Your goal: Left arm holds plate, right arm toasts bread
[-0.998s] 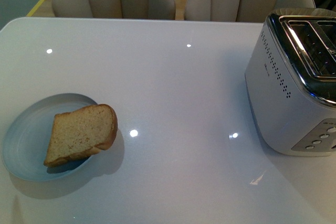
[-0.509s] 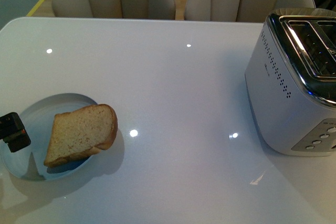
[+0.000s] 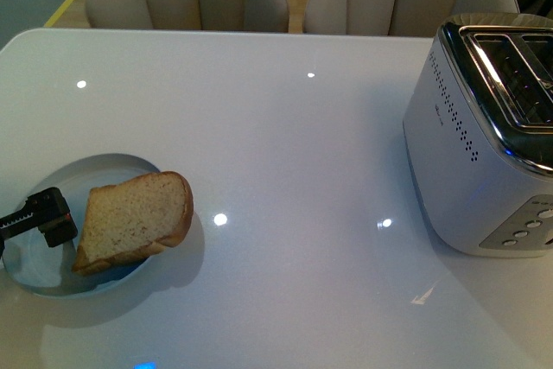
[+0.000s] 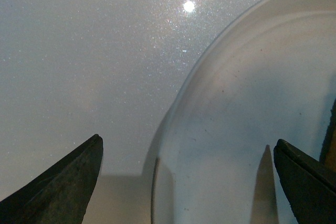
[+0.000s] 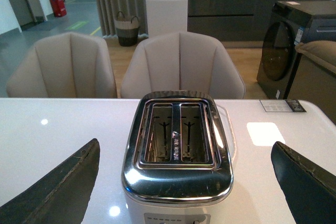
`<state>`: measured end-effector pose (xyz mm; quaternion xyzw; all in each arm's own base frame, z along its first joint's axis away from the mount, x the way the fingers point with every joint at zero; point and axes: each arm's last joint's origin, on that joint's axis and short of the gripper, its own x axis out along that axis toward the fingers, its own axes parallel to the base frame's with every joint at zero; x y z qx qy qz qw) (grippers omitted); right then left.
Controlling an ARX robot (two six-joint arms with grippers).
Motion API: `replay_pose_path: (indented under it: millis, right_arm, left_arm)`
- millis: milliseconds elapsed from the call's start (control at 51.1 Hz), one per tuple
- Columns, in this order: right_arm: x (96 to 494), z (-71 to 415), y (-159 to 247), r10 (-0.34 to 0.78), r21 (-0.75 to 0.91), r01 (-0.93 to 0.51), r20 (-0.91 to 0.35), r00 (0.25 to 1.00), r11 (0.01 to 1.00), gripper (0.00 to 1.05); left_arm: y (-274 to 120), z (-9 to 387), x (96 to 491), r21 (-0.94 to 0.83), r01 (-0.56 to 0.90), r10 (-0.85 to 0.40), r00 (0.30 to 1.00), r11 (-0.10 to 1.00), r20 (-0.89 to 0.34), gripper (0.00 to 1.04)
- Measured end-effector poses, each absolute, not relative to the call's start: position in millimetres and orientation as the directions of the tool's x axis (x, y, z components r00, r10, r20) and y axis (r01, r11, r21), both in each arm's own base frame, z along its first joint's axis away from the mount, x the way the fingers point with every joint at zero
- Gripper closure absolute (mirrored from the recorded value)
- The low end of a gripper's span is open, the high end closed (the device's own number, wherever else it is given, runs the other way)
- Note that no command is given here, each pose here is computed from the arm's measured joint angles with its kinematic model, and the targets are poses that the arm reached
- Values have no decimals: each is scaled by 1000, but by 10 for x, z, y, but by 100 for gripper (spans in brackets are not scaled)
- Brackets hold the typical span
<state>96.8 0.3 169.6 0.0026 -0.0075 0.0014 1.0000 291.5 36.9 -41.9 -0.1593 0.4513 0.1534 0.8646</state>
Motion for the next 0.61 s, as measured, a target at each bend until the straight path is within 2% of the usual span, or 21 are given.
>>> replay_pose_path:
  millis: [117,372,606]
  right_arm:
    - [968,1696,3,3,5,-3,15,1000,1000,9]
    - [968,1696,3,3,5,-3,15,1000,1000,9]
    - [968,1696,3,3,5,-3,15,1000,1000,9]
  left_arm:
    - [375,-449,2947,-131,-411,125,541,902,-832,8]
    - [395,-491,2971,-185,-441,96,542,878,-835,59]
    - [378,-511,2976,-265,-452,31,550,852,-835,91]
